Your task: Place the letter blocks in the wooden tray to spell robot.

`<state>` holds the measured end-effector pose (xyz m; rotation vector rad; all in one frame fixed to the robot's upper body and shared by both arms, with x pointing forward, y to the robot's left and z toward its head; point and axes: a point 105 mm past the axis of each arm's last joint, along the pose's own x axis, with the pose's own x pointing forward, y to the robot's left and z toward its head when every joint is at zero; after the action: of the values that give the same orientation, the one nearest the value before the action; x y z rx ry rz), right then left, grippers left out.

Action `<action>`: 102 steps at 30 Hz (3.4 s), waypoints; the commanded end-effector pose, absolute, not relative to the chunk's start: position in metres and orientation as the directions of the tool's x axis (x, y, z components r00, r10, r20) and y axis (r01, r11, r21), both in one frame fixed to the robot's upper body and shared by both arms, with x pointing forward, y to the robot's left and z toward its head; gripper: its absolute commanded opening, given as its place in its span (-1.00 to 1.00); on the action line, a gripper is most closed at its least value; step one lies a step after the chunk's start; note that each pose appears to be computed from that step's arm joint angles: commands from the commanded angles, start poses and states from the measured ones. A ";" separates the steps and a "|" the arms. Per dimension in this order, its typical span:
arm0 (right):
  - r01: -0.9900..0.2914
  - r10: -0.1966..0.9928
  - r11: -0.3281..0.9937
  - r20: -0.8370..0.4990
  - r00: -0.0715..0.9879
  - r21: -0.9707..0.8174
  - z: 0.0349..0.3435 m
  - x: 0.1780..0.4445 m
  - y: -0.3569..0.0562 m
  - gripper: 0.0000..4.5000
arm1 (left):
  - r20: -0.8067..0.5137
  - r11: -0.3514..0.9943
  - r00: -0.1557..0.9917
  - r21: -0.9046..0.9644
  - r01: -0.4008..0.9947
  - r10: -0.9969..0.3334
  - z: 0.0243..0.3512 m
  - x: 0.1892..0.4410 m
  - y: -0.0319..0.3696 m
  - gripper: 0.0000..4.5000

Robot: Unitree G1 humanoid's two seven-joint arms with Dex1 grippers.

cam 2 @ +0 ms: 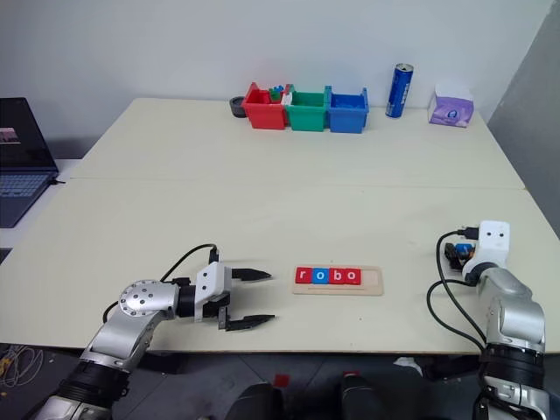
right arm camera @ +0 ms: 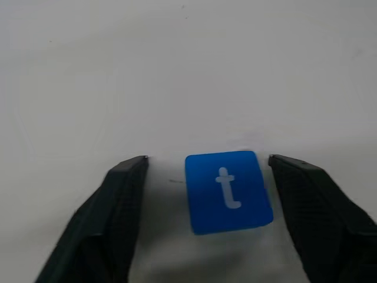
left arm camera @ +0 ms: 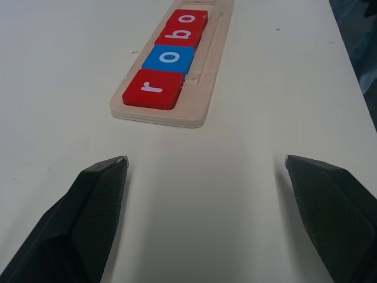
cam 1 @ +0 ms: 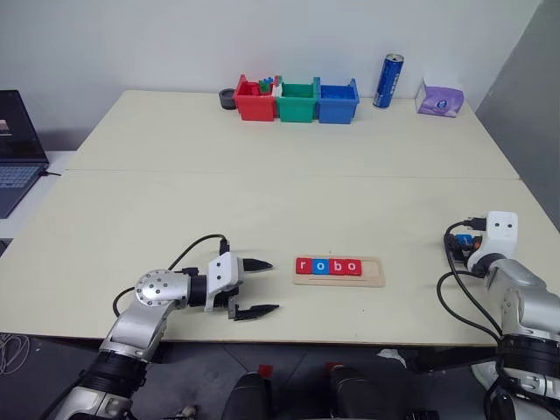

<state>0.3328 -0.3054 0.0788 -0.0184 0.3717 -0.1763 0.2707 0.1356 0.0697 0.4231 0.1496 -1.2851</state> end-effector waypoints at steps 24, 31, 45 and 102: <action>0.095 -0.040 0.989 -0.425 0.904 0.110 0.057 0.267 -0.184 -0.02 | -0.340 0.162 0.245 0.256 0.953 -0.908 0.085 0.273 0.131 1.00; 0.035 -0.013 0.995 -0.226 0.974 0.091 0.121 0.288 -0.184 0.98 | -0.342 0.171 0.255 0.257 0.951 -0.904 0.084 0.272 0.135 1.00; -0.732 0.481 0.610 -0.591 0.647 -0.305 0.109 0.272 -0.211 0.98 | -0.336 0.169 0.255 0.265 0.949 -0.907 0.085 0.275 0.130 1.00; -0.952 0.634 0.174 -0.711 0.304 -0.252 0.111 0.306 -0.157 -0.36 | -0.332 0.193 0.283 0.279 0.941 -0.900 0.084 0.271 0.129 1.00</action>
<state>0.3024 -0.1595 0.1011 -0.7198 0.5474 1.1929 0.2716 0.1327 0.0758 0.4455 0.1430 -1.2904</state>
